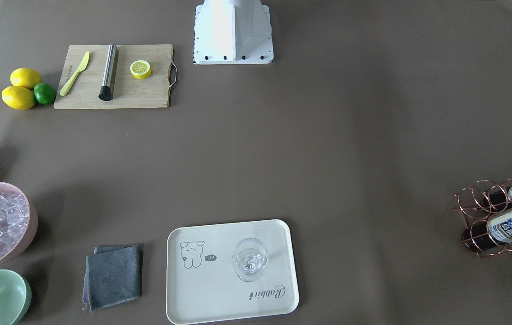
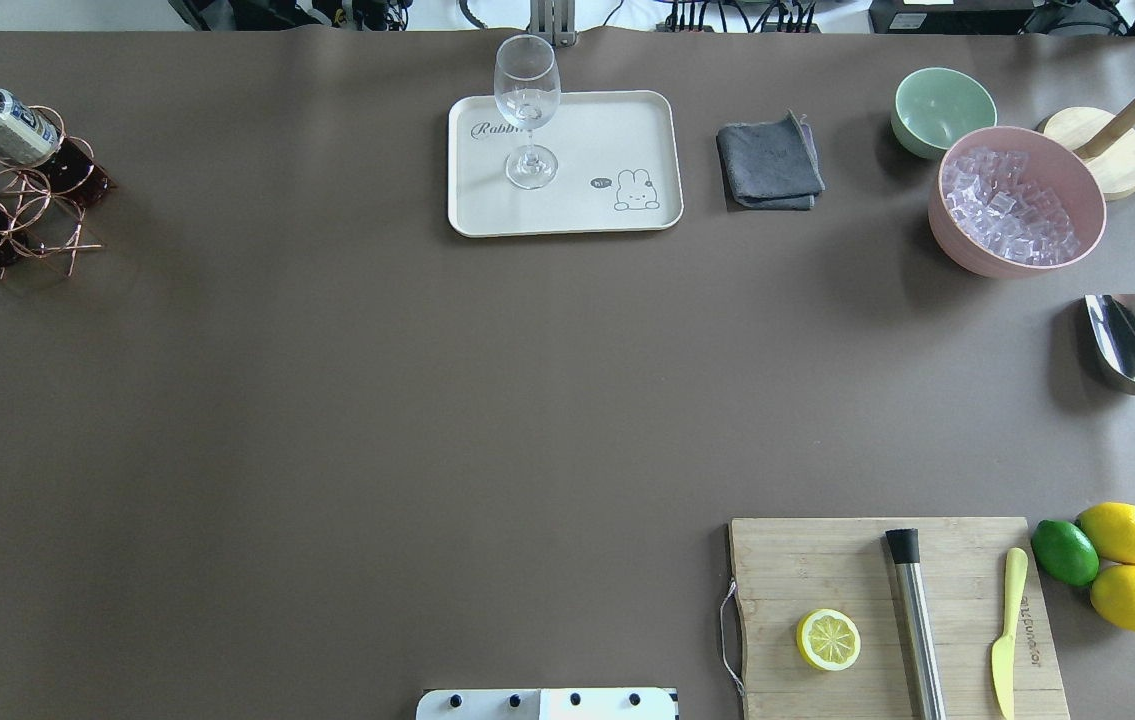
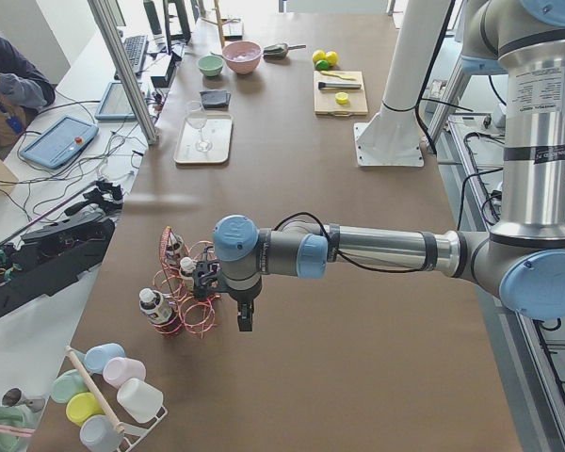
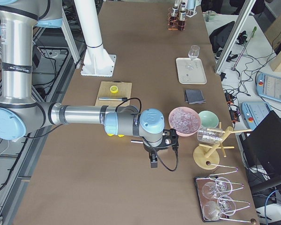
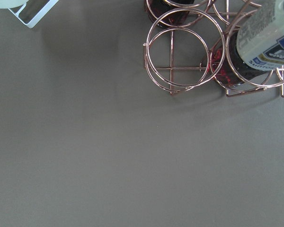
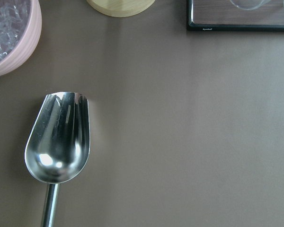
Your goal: Take tea from basket to plate
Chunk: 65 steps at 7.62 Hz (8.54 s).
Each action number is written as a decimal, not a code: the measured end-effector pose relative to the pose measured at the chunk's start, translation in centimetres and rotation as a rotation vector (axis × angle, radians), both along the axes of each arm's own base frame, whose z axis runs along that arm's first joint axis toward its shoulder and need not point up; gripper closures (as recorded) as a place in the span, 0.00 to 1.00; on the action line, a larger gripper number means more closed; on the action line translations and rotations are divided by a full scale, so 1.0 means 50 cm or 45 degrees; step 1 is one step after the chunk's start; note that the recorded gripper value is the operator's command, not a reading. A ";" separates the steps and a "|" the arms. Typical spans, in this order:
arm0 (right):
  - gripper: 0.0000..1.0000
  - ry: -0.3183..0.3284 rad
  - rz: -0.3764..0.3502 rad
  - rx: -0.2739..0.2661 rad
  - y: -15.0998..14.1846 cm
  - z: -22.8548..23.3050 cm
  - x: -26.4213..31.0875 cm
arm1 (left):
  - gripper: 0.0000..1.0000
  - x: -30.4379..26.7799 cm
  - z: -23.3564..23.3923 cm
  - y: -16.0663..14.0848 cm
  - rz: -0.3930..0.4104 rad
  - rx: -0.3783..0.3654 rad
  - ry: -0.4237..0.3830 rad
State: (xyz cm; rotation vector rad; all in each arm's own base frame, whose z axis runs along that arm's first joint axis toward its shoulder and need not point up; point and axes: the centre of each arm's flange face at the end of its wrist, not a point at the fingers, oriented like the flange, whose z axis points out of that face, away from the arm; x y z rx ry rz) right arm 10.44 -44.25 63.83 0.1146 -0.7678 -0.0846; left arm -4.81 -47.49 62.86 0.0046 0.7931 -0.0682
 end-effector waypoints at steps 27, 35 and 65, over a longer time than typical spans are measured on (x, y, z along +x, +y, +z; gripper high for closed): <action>0.00 0.002 -0.020 0.003 -0.008 -0.003 -0.014 | 0.03 -0.045 -0.089 0.007 -0.059 0.101 0.026; 0.00 0.003 -0.037 0.006 -0.013 -0.005 -0.026 | 0.07 -0.145 -0.188 -0.070 0.549 0.944 -0.150; 0.00 0.010 -0.069 0.007 -0.022 -0.006 -0.049 | 1.00 -0.034 -0.437 -0.285 1.148 1.572 -0.112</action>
